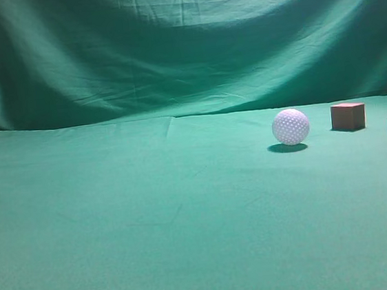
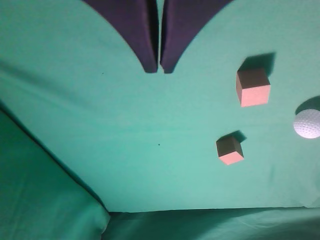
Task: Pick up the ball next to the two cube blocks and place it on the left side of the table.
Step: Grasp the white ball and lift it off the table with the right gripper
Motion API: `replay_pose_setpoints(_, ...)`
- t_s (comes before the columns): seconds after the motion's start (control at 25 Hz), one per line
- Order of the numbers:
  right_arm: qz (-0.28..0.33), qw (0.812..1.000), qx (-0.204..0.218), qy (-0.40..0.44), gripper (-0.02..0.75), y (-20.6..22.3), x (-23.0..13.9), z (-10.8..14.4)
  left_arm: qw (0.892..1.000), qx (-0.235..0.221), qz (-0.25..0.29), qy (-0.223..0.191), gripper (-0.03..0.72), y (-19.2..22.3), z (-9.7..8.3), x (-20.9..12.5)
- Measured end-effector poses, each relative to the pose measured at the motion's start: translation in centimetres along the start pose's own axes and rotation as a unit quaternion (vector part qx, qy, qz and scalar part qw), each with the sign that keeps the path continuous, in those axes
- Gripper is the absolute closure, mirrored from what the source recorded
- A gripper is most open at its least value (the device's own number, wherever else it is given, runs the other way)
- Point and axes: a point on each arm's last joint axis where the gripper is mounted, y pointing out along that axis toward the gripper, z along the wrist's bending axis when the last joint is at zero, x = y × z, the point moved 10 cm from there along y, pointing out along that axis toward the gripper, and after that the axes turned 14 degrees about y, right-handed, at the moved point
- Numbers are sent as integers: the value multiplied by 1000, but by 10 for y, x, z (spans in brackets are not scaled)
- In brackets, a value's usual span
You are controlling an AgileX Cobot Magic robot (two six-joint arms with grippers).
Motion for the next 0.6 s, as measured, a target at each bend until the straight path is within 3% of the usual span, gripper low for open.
replay_pose_setpoints(0.6,0,1000,0,0,738,0,0,0,1000,0,0,0,688,0,0,0)
